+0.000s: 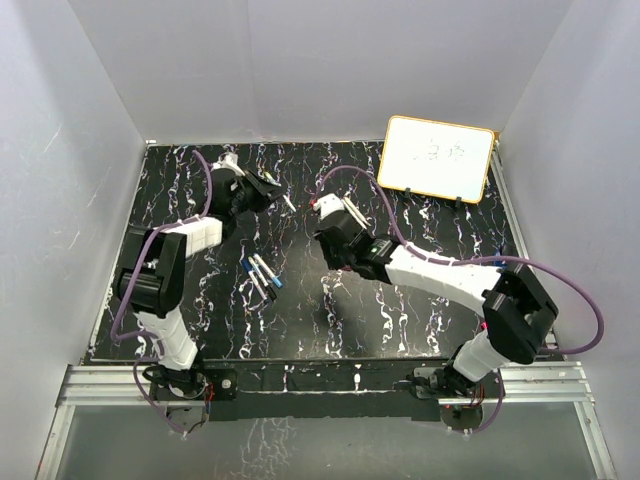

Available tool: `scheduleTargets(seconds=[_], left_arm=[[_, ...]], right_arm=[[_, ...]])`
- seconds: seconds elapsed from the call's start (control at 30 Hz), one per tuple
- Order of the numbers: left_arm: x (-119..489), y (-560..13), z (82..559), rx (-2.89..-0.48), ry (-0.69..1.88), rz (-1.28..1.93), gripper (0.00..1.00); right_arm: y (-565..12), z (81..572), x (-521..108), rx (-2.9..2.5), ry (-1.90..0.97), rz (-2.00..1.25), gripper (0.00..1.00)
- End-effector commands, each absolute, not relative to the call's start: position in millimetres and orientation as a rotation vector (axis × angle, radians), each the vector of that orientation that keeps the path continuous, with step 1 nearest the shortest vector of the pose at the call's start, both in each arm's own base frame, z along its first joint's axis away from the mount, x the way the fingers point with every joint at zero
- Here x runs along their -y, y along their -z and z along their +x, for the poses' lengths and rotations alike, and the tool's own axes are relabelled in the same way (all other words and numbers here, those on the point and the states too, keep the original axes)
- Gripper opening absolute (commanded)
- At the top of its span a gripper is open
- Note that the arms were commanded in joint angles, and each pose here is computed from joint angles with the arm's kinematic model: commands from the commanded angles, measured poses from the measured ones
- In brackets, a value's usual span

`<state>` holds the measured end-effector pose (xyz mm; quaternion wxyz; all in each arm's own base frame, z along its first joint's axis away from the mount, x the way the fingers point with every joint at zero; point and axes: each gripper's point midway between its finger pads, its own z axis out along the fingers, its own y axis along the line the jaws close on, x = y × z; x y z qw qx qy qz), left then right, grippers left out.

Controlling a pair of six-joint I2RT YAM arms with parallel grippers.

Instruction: Open the pen caps

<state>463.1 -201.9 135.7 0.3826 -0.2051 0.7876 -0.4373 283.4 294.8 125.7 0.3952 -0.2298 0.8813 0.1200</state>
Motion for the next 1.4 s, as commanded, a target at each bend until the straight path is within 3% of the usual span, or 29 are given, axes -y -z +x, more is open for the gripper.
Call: scheduleTargets(seconds=[0.0, 0.27, 0.93, 1.27, 1.37], left_arm=[[236, -142, 451, -2.023, 1.31, -0.458, 0.0], [282, -111, 444, -2.113, 1.4, -0.428, 0.0], [332, -54, 442, -2.222, 1.436, -0.541, 0.0], [338, -43, 438, -2.254, 1.415, -0.545, 0.09], [338, -41, 437, -2.26, 1.416, -0.548, 0.18]], right_arm=[[-152, 314, -262, -2.191, -0.246, -0.404, 0.0], [-167, 328, -225, -2.166, -0.218, -0.317, 0.0], [-157, 324, -211, -2.193, -0.214, -0.314, 0.0], [-155, 323, -212, -2.199, -0.225, -0.32, 0.0], [-152, 322, -213, -2.208, -0.231, -0.33, 0.0]])
